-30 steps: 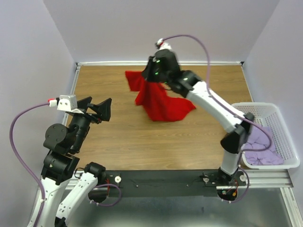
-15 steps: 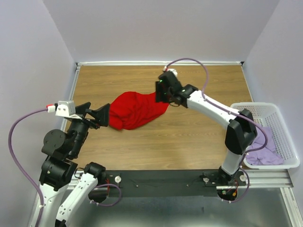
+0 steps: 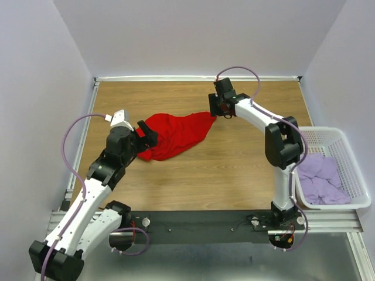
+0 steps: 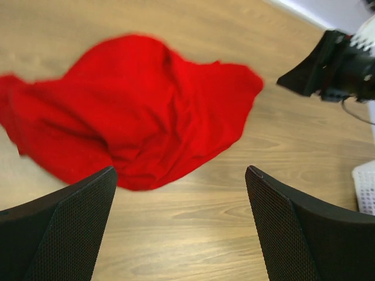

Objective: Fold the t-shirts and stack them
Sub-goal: Flatten the tshirt out

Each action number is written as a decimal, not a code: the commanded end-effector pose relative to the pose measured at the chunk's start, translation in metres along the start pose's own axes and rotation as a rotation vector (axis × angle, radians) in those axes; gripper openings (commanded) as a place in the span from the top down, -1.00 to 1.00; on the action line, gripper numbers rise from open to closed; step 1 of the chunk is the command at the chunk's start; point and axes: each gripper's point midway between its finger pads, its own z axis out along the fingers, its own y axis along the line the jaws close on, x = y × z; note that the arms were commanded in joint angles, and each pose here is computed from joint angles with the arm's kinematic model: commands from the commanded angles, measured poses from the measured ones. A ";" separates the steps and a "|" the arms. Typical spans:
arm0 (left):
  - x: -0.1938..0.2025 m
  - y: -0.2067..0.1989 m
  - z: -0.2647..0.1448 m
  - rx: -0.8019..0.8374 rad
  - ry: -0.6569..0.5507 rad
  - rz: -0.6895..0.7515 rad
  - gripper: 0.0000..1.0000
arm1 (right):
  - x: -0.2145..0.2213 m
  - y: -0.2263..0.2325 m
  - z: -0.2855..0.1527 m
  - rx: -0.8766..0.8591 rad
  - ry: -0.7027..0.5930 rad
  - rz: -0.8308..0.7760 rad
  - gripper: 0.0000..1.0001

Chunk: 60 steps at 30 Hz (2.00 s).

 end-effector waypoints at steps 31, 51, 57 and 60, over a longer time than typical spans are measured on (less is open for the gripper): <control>0.043 0.056 0.248 -0.050 0.329 0.061 -0.62 | 0.156 0.146 -0.132 -0.501 0.301 -0.071 0.99; 0.031 0.046 0.101 -0.234 0.200 0.125 -0.76 | 0.106 0.098 -0.155 -0.262 0.046 0.081 -0.34; 0.108 0.043 0.062 -0.217 0.320 -0.018 -0.57 | 0.103 0.078 -0.151 -0.240 0.042 0.087 -0.34; 0.125 0.051 0.057 -0.248 0.350 -0.027 -0.49 | 0.111 0.078 -0.149 -0.249 0.065 0.084 -0.34</control>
